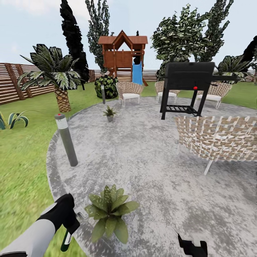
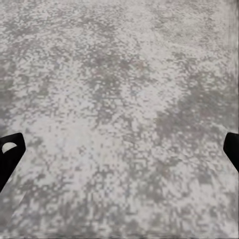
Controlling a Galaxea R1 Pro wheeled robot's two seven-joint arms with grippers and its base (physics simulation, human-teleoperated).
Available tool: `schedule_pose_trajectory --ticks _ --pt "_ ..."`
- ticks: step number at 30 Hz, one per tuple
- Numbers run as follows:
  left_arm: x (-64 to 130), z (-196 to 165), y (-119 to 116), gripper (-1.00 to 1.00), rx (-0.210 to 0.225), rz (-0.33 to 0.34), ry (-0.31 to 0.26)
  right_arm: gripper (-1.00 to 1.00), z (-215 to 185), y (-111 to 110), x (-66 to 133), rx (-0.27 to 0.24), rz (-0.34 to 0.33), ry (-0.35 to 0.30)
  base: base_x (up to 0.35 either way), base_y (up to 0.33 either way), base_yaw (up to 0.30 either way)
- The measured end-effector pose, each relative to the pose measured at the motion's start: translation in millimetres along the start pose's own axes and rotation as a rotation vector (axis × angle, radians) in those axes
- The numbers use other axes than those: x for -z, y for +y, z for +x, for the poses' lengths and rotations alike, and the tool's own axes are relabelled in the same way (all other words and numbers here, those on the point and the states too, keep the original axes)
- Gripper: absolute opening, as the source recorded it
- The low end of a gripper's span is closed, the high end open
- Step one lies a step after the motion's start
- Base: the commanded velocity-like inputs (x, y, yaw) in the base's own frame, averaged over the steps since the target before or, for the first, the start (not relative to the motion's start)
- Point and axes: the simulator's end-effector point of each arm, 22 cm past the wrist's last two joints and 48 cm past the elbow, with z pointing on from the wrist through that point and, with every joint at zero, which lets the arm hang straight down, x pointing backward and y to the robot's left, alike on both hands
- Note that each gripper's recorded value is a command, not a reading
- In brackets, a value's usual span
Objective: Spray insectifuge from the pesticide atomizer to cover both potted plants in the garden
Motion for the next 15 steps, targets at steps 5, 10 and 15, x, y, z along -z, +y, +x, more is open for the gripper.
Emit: schedule_pose_trajectory --ticks 5,10,15 --pt "0.0 0.5 -0.1 -1.0 0.003 0.004 -0.001 1.0 0.0 0.0 0.0 -0.001 0.0 0.0 -0.238 -0.196 0.165" --pt "-0.2 0.0 -1.7 -1.0 0.004 0.009 -0.003 1.0 -0.1 0.2 0.1 0.0 -0.001 0.0 -0.136 -0.102 0.271" --pt "-1.0 -24.1 -32.4 -1.0 -0.025 0.044 -0.031 1.0 -0.1 1.0 0.1 -0.002 -0.001 0.0 -0.005 -0.003 0.277"
